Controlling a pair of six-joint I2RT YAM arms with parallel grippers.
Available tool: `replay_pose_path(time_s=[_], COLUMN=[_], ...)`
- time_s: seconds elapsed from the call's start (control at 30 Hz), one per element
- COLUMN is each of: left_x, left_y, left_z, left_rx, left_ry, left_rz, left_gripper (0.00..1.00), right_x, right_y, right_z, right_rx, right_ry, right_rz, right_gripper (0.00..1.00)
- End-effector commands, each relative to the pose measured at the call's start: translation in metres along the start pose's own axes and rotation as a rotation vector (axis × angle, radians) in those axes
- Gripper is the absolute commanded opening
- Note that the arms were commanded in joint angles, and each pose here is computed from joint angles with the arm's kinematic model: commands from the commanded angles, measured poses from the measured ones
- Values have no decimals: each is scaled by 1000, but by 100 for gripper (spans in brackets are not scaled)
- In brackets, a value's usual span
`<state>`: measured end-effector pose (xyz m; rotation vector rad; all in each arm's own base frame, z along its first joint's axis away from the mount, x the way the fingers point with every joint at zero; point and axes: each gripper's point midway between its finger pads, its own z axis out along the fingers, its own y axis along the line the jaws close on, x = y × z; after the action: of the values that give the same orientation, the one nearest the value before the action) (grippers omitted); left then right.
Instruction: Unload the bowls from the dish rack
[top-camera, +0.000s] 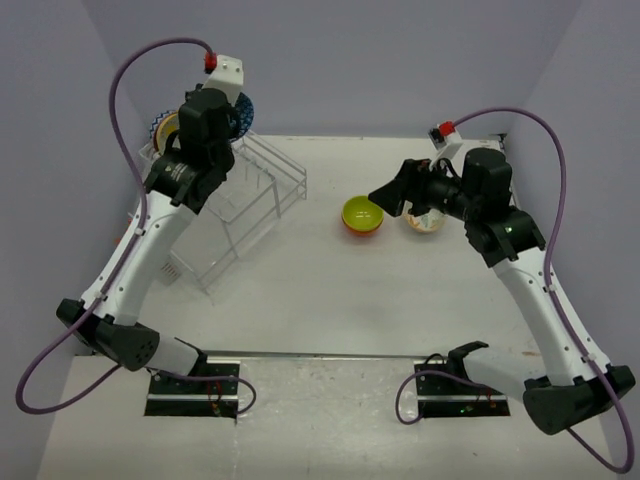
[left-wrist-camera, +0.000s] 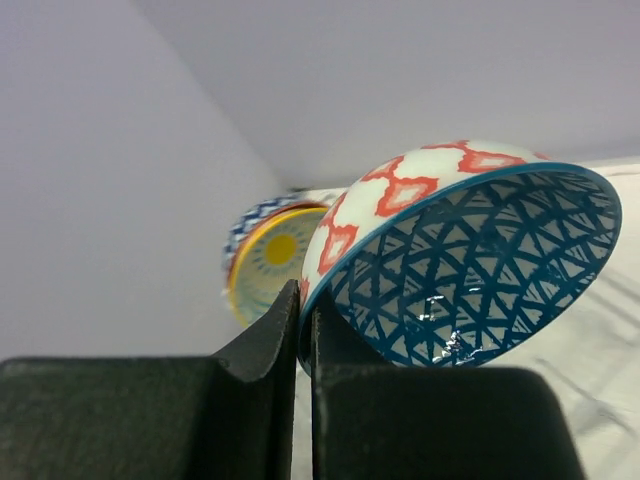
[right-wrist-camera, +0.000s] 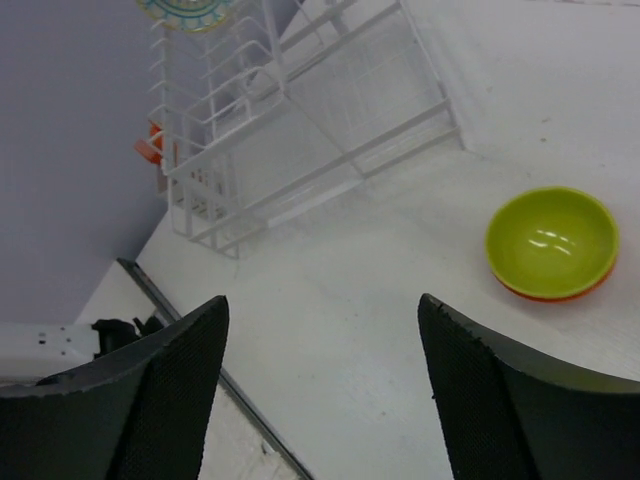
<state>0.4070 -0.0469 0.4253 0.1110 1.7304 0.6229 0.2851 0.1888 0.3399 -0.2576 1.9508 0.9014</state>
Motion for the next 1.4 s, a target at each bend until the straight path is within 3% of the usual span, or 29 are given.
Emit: replay_pose_path(time_s=[0.0,0.07,0.13,0.17,0.2,0.3,0.5,0.6,0.63,0.7,0.83,0.87,0.9,0.97,1.03,1.13,1.2,1.27,1.37], left_x=[-52,-54,-57,-57,-64,-66,-68,-69,-69,-66,-61,-61,-63,-68,-71,-61,-48,-39,-29], left_y=[-23,-54,-92,-108,-125,-158,-185,-187,-187,-187,-184,-183,-182,-171,-149,-102,-54,-17,2], left_z=[-47,-59,-73,-78,-95,-118,-136,-139,-139,-139,-134,-134,-136,-135,-134,-113,-104,-104,-109], left_rx=[333,460,644,718,851,1035,1116,1124,1123,1117,1079,1078,1081,1049,978,731,515,385,350], left_ry=[-117,-87,-72,-72,-84,-69,-32,-19,-16,-6,12,9,4,-24,-53,-71,-80,-95,-109], left_rz=[-319,-332,-374,-393,-431,-484,-500,-520,-524,-532,-527,-529,-529,-538,-533,-506,-516,-513,-514], left_gripper=[0,0,0,0,0,0,0,0,0,0,0,6,47,100,100,100,100,100,100], right_x=[-29,-55,-66,-78,-71,-76,-73,-71,-68,-68,-63,-61,-58,-49,-39,-4,48,67,107], right_y=[59,67,73,63,66,62,37,25,21,16,7,7,4,-1,-16,-55,-62,-67,-83], right_z=[3,1,6,6,10,25,49,57,59,58,55,55,55,55,48,26,24,13,5], right_rx=[-116,-39,36,125,153,265,426,485,500,545,604,604,606,611,605,587,466,399,398], right_ry=[-57,-138,-177,-229,-206,-207,-210,-202,-199,-220,-218,-210,-201,-169,-121,-5,148,191,274], right_rz=[-28,-38,-22,-26,-55,-123,-200,-233,-240,-253,-279,-282,-284,-274,-235,-107,-32,21,79], right_gripper=[77,90,96,96,96,97,90,65,39,0,0,0,0,0,0,0,0,0,0])
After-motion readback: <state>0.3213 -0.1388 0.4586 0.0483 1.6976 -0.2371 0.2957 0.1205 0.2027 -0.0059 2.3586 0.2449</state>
